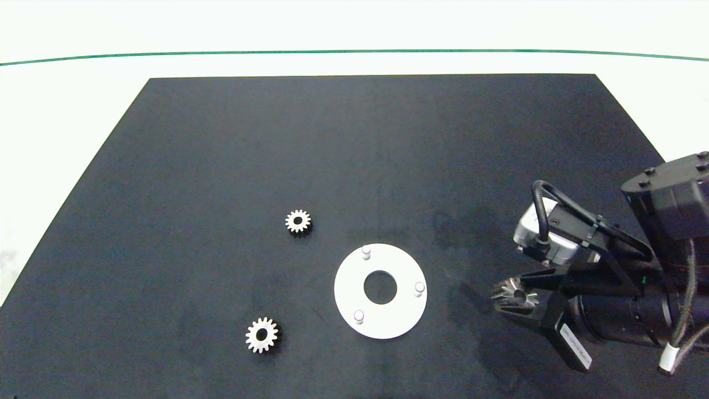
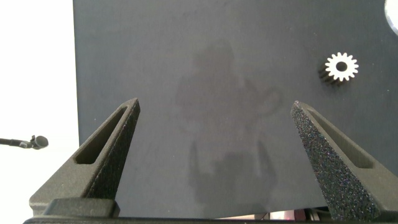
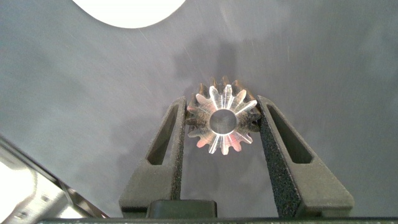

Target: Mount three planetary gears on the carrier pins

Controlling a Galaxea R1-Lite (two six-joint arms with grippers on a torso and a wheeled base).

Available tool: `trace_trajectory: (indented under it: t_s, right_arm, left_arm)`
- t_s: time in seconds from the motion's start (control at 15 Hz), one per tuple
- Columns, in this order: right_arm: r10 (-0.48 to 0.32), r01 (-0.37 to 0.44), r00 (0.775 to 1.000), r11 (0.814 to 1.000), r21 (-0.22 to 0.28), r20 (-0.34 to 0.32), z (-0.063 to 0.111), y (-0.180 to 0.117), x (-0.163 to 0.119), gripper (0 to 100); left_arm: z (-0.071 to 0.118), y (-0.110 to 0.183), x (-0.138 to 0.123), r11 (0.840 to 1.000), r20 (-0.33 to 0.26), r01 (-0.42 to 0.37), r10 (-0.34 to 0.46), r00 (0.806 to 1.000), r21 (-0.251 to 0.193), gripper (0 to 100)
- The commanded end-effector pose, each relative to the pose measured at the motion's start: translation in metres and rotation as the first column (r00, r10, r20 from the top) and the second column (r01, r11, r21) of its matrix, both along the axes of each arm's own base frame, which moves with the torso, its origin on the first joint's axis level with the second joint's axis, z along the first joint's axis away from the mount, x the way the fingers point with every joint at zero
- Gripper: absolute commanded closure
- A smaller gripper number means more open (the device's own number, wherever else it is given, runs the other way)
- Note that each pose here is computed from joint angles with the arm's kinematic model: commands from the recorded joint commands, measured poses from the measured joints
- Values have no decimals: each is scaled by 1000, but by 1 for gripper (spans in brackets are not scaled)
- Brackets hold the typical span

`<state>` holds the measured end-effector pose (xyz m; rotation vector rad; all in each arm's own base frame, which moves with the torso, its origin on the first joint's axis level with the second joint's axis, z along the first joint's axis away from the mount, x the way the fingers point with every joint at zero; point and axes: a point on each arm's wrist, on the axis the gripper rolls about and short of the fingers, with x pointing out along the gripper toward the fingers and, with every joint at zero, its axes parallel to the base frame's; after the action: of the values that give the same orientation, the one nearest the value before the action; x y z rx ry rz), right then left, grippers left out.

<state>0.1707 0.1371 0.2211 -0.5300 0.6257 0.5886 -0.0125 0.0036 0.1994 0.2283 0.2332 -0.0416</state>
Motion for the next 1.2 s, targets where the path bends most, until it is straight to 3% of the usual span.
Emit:
trace_trajectory:
  t_s: [0.07, 0.6, 1.2]
  right_arm:
    - [52, -52, 999, 998, -17, -1, 1, 29, 10, 84]
    - [89, -90, 996, 995, -51, -26, -10, 68, 32, 84]
    - [82, -84, 996, 993, -83, -26, -18, 81, 39, 84]
  left_arm:
    - [0, 0, 0, 1000, -2, -2, 2, 1000, 2, 0]
    - [1, 0, 2, 1000, -8, -2, 2, 1000, 2, 0]
    - [2, 0, 1, 1000, -1, -1, 1, 1000, 1, 0]
